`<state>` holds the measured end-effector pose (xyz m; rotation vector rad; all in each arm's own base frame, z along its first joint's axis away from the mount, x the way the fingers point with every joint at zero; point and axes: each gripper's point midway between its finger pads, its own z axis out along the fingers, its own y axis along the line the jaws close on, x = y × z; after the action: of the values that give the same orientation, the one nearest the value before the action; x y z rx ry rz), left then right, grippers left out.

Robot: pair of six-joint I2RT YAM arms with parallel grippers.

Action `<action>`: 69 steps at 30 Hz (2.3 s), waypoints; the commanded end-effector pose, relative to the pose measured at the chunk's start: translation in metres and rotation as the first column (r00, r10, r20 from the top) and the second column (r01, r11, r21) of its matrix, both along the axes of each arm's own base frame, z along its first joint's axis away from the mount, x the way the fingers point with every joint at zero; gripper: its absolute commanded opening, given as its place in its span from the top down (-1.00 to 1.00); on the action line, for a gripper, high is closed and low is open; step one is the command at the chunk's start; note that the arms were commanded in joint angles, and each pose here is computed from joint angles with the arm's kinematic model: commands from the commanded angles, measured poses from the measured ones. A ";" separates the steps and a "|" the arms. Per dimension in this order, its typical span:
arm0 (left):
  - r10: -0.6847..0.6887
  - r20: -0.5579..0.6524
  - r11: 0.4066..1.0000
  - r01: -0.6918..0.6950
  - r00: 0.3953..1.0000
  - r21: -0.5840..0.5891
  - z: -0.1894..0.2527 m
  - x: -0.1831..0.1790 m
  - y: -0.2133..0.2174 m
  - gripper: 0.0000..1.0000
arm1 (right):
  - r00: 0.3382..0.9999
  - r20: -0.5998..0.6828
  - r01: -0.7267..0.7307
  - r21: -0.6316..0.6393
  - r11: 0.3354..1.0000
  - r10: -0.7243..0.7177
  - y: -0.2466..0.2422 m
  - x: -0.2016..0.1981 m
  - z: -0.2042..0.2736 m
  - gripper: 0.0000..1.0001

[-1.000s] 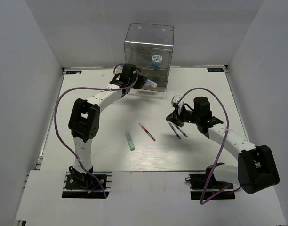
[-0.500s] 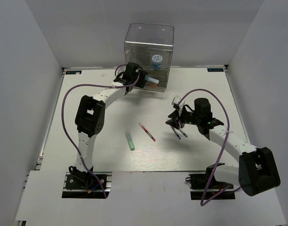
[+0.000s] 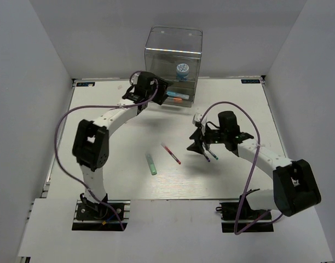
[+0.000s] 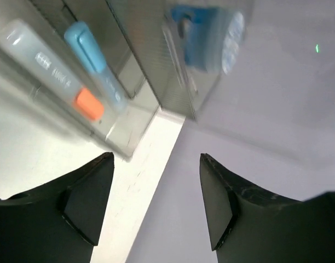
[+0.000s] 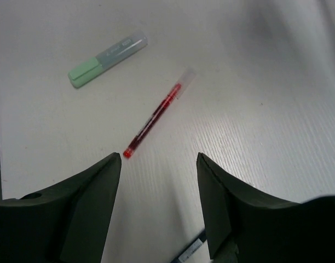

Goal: Sort the stationery into containers
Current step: Place the stationery in the drawer, then pick up the stationery from the center of the board, then place the stationery in the drawer.

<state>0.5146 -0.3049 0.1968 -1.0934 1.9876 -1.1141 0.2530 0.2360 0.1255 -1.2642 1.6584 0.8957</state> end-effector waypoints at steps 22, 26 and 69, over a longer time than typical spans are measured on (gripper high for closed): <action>0.148 0.218 0.811 -0.244 0.965 0.531 0.018 -0.286 0.248 -0.99 | 0.950 -0.282 0.032 -0.334 0.942 -0.132 0.183 -0.026 -0.056 -0.35; 0.168 0.200 0.800 -0.252 0.965 0.544 0.013 -0.297 0.258 -0.99 | 0.943 -0.247 0.113 -0.395 0.912 -0.224 0.192 -0.027 -0.074 -0.35; 0.034 0.062 0.859 -0.060 0.998 0.508 -0.061 -0.276 0.210 -0.99 | 0.770 0.608 0.314 -0.093 0.945 -0.196 0.108 0.198 0.118 1.00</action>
<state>0.2360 -0.0893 0.1357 -0.8188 2.0418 -0.4868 0.4163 0.3464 0.2112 -1.2330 1.4681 0.1280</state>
